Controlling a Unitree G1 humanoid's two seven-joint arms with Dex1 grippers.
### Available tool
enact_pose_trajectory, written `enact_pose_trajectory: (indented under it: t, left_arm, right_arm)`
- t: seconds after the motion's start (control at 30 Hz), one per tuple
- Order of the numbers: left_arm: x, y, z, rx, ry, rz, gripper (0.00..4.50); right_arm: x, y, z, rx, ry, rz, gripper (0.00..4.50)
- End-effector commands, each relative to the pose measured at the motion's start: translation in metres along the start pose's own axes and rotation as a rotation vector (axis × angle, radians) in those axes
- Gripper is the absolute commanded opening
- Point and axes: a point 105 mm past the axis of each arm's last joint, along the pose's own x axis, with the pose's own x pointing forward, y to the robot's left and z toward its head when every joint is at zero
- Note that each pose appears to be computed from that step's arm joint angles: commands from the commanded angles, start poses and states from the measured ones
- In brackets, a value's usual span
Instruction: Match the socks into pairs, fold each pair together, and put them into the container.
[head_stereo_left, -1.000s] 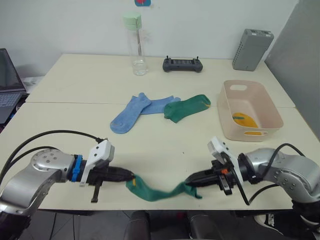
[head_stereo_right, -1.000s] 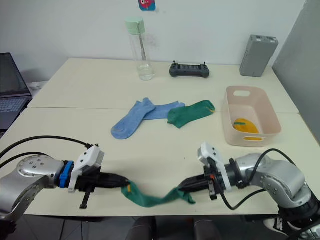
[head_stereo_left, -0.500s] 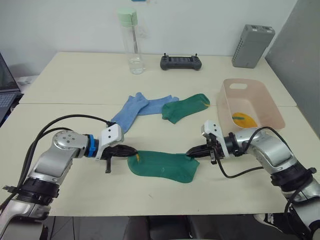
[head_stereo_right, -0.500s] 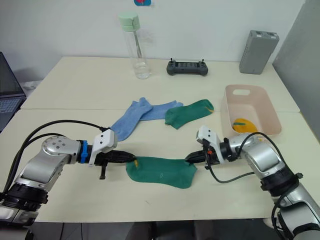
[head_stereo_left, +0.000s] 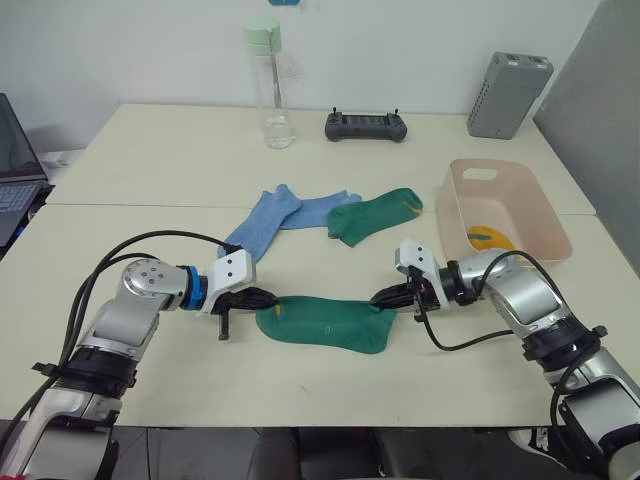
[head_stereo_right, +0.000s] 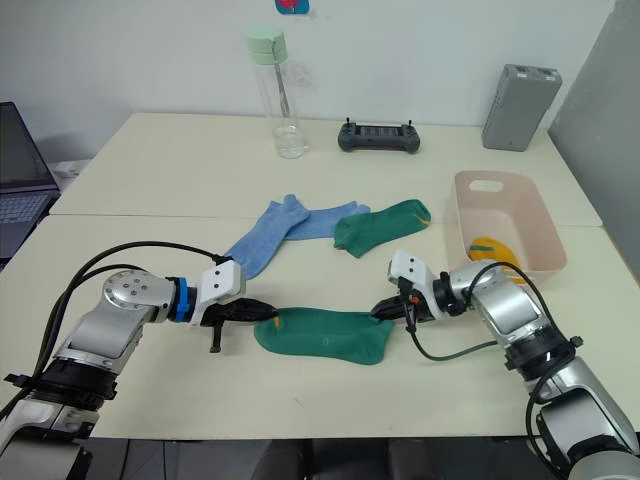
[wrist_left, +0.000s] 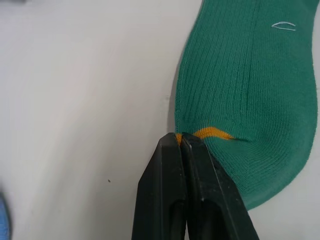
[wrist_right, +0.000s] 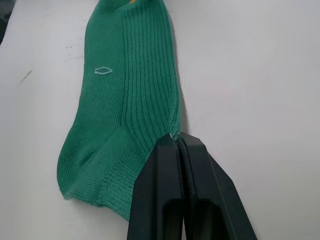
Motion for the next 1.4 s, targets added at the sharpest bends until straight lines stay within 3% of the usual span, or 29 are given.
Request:
enact_pose_trajectory:
  t: [0.03,0.2,0.23,0.37,0.47,0.53,0.57,0.7,0.77,0.87,1.0,1.13,1.4]
  left_arm:
    - [-0.001,0.004,0.006,0.035,-0.004,0.01,0.04]
    - [-0.002,0.003,0.004,0.039,0.0,0.003,0.04]
    - [-0.002,0.004,0.004,0.047,-0.005,0.01,0.22]
    - [-0.01,0.015,0.009,0.04,-0.031,0.079,1.19]
    - [-0.024,0.024,0.016,0.046,-0.079,0.171,2.09]
    - [-0.032,0.025,0.03,0.055,-0.153,0.202,2.77]
    - [-0.034,0.023,0.036,0.058,-0.184,0.199,2.98]
    - [-0.034,0.01,0.05,0.104,-0.229,0.166,2.98]
    - [-0.028,0.0,0.055,0.135,-0.236,0.126,3.0]
    - [-0.012,-0.013,0.06,0.163,-0.264,0.085,2.4]
    - [0.013,-0.027,0.046,0.134,-0.244,0.077,1.18]
    - [0.023,-0.035,0.026,0.138,-0.186,0.078,0.01]
    - [0.0,-0.021,-0.013,0.107,-0.079,0.151,0.01]
  right_arm:
    - [-0.006,0.001,0.011,-0.033,-0.035,-0.006,0.0]
    - [-0.006,-0.001,0.013,-0.027,-0.06,-0.025,0.0]
    - [-0.006,-0.002,0.015,-0.029,-0.07,-0.037,0.0]
    - [-0.015,-0.009,0.023,-0.063,-0.103,-0.106,0.99]
    - [-0.037,-0.021,0.042,-0.126,-0.163,-0.235,2.0]
    - [-0.044,-0.011,0.052,-0.144,-0.199,-0.227,2.71]
    - [-0.044,-0.004,0.056,-0.156,-0.21,-0.21,2.71]
    - [-0.033,0.016,0.06,-0.202,-0.228,-0.173,2.71]
    - [-0.022,0.026,0.06,-0.241,-0.234,-0.157,2.33]
    - [0.009,0.037,0.06,-0.266,-0.252,-0.142,1.46]
    - [0.039,0.034,0.046,-0.259,-0.229,-0.167,0.05]
    - [0.047,0.028,0.021,-0.267,-0.16,-0.194,0.0]
    - [0.008,0.027,-0.029,-0.206,-0.081,-0.245,0.0]
